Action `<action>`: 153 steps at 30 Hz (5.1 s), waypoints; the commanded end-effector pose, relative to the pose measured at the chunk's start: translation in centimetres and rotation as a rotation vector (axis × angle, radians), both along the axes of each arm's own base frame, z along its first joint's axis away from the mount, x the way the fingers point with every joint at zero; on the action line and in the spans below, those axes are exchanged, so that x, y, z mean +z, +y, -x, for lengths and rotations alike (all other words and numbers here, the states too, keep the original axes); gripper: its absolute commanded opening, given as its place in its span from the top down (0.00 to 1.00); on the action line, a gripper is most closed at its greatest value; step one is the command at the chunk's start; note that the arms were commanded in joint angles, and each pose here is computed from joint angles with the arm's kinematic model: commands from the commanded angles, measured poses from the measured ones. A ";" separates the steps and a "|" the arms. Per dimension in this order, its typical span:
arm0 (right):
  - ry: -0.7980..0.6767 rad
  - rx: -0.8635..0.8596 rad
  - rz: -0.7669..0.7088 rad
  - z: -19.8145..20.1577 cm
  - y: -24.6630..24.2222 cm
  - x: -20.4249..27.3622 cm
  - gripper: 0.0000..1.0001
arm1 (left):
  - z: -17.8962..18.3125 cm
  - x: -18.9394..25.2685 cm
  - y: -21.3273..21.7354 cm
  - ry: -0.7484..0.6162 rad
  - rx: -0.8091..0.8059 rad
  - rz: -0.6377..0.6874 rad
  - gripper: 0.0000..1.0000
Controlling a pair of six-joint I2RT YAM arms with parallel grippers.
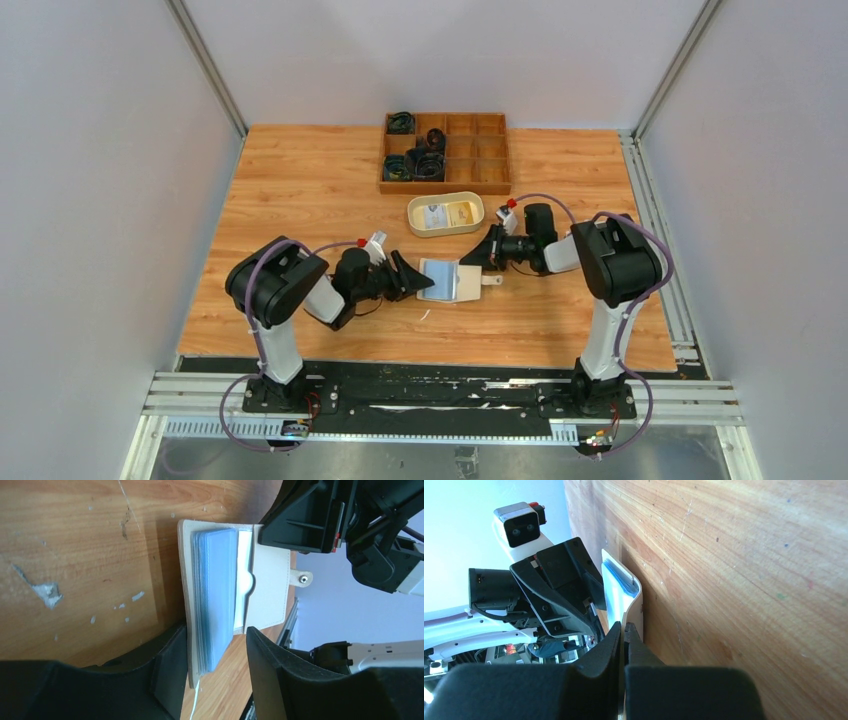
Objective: Take the credit cards out of the card holder
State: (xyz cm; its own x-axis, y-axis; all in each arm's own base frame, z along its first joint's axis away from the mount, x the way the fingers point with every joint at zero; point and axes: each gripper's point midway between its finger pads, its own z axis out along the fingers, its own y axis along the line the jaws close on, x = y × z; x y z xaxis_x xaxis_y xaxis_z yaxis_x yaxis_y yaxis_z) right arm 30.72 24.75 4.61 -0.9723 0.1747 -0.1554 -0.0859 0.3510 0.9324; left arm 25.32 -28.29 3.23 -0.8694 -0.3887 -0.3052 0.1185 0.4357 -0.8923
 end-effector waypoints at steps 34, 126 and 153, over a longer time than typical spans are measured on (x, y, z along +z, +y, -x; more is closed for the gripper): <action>0.029 0.038 -0.014 1.3 1.5 -1.4 1.00 | -0.7 -0.1 2.8 -0.024 0.133 0.016 1.00; -0.300 0.224 1.003 2.8 9.8 1.9 0.41 | -1.6 0.2 4.7 -0.067 0.144 -0.218 1.00; -0.295 0.154 1.129 0.0 9.8 -0.6 0.37 | -1.6 0.5 4.6 -0.086 0.134 -0.219 1.00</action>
